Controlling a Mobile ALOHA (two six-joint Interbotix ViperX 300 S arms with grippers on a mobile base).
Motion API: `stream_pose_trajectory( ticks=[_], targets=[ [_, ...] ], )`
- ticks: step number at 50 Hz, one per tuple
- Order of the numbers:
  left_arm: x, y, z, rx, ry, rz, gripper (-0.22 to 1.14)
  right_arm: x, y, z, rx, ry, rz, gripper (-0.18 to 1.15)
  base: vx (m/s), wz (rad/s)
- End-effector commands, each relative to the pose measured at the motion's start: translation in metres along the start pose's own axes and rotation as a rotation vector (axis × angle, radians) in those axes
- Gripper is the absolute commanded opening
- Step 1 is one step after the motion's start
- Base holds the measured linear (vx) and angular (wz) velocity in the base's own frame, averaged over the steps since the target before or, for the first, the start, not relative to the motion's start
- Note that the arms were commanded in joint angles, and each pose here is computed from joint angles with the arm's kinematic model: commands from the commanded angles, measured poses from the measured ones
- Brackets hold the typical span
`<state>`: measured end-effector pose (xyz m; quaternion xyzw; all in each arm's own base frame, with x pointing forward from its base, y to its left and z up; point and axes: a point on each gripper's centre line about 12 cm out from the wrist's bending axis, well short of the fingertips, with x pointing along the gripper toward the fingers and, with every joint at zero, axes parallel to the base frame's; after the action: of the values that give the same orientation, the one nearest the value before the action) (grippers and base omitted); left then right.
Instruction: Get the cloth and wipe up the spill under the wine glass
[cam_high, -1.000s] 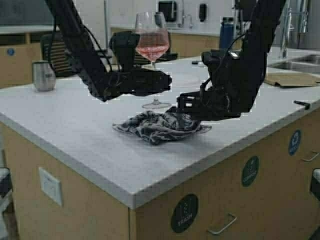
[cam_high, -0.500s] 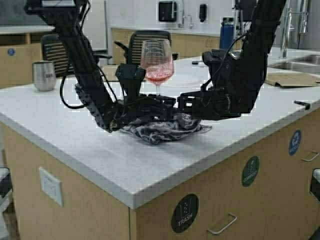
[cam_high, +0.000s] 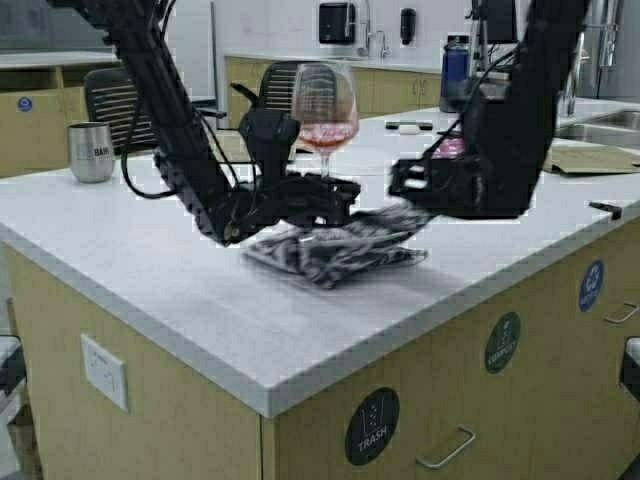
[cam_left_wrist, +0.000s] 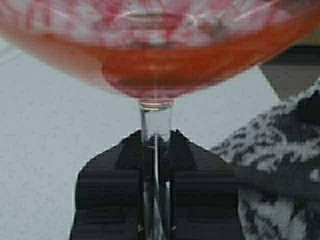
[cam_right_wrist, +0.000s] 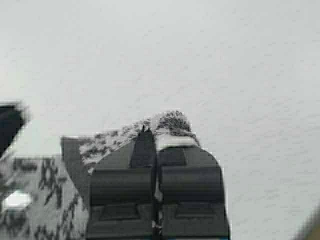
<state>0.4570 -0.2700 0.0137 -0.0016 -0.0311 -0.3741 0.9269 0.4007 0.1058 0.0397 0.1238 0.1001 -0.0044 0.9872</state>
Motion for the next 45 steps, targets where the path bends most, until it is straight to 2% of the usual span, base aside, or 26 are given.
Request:
stream_pose_trajectory(
  ticks=[1,6,12,34,45],
  targets=[
    [0.015,0.002,0.036,0.025,-0.086,-0.004,0.19,-0.005,-0.039,0.053,0.091,-0.177,-0.146,0.06,0.0,0.0],
    [0.018,0.002,0.032,0.025,-0.089,-0.005,0.19,-0.011,-0.058,0.07,0.121,-0.25,-0.204,0.06,0.0,0.0],
    [0.02,0.002,0.021,0.02,-0.08,-0.007,0.19,-0.015,-0.064,0.081,0.123,-0.292,-0.217,0.06,0.0,0.0],
    [0.019,0.002,-0.015,0.01,-0.038,-0.004,0.22,-0.015,-0.06,0.079,0.1,-0.281,-0.178,0.06,0.0,0.0],
    [0.017,0.002,-0.024,0.003,-0.024,0.006,0.34,-0.014,-0.055,0.076,0.078,-0.266,-0.138,0.06,0.0,0.0]
  ],
)
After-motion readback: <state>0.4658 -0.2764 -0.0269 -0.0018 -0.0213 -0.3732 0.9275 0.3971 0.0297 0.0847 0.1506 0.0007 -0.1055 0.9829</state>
